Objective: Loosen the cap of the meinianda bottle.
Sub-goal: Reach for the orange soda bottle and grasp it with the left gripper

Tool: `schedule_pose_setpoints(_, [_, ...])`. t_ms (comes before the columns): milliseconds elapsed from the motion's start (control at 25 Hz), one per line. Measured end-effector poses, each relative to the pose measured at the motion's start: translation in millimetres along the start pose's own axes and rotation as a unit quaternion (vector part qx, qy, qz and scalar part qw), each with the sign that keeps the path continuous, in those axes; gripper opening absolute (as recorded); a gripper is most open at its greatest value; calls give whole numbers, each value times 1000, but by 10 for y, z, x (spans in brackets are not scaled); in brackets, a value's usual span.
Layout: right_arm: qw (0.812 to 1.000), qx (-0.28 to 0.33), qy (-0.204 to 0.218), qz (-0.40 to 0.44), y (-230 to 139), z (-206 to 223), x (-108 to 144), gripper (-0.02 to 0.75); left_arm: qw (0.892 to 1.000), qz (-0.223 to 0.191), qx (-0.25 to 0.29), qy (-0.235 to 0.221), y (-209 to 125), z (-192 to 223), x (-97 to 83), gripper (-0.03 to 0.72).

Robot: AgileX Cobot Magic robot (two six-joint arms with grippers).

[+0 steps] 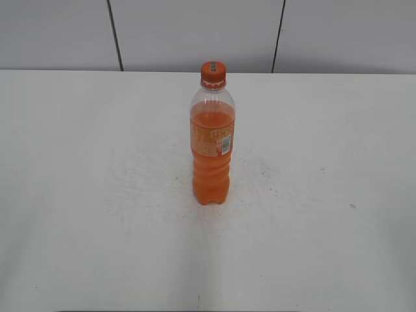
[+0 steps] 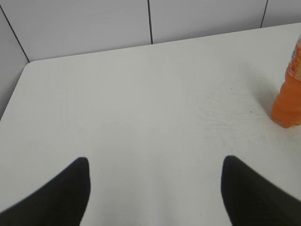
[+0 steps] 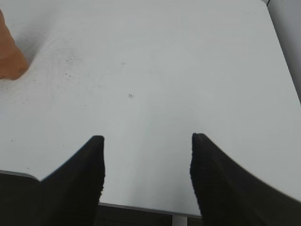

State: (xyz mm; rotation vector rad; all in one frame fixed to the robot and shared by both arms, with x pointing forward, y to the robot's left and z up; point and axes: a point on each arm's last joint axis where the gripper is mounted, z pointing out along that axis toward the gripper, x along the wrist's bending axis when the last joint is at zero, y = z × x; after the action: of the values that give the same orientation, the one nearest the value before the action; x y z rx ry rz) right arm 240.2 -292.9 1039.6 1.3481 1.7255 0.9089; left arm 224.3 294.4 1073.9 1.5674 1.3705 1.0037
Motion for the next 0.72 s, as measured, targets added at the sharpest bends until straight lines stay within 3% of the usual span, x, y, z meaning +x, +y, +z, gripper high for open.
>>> schedule_pose_setpoints(720, [1000, 0, 0, 0, 0, 0, 0, 439, 1000, 2, 0, -3, -1, -1, 4, 523])
